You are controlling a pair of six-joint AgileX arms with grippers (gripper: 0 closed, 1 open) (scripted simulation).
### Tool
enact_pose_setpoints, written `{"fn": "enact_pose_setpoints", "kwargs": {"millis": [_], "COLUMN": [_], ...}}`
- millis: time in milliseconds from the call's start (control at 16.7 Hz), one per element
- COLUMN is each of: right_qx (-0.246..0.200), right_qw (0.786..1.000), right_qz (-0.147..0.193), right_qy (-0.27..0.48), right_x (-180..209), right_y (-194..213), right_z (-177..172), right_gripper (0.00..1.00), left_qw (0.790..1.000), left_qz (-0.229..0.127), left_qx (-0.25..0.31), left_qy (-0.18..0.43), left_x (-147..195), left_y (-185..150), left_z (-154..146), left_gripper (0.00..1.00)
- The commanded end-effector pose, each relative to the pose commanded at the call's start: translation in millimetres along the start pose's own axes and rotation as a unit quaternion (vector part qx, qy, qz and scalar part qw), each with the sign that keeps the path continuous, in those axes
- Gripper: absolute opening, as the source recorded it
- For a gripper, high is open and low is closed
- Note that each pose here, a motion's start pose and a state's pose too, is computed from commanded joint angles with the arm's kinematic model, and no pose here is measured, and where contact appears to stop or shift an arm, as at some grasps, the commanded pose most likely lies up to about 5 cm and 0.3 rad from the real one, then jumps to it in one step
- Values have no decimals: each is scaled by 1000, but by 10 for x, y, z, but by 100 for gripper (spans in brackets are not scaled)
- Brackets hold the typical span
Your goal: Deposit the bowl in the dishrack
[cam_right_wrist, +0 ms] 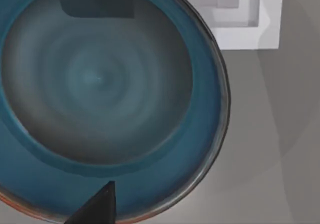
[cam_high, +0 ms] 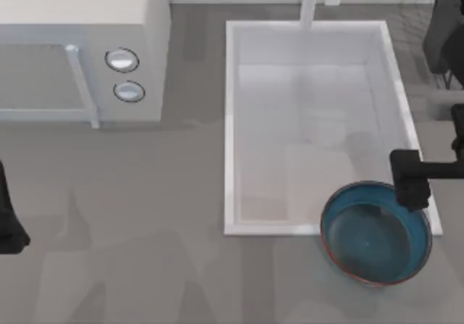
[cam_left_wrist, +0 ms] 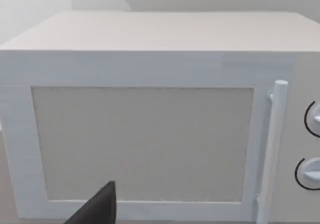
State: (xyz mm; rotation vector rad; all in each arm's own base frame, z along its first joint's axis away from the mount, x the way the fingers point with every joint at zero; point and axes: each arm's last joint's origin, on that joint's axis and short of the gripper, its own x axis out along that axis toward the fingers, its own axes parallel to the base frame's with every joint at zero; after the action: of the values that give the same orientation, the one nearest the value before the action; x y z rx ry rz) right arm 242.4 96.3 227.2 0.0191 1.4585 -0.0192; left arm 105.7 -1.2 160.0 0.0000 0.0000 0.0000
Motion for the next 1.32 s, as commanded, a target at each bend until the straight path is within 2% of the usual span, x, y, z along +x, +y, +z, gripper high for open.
{"fn": "enact_pose_setpoints", "kwargs": {"millis": [540, 900, 1320], "right_qx": [-1, -1, -1], "right_qw": [1000, 1000, 1000], "right_qz": [1, 0, 0], "right_qy": [-2, 0, 0], "right_x": [878, 956, 956], "right_y": [17, 9, 9], "right_z": [15, -4, -4], "right_gripper": [100, 100, 47], "left_qw": [1000, 1000, 1000], "left_qz": [0, 0, 0], "left_qx": [0, 0, 0], "left_qy": [0, 0, 0], "left_x": [0, 0, 0], "left_y": [0, 0, 0], "left_z": [0, 0, 0], "left_gripper": [100, 100, 100]}}
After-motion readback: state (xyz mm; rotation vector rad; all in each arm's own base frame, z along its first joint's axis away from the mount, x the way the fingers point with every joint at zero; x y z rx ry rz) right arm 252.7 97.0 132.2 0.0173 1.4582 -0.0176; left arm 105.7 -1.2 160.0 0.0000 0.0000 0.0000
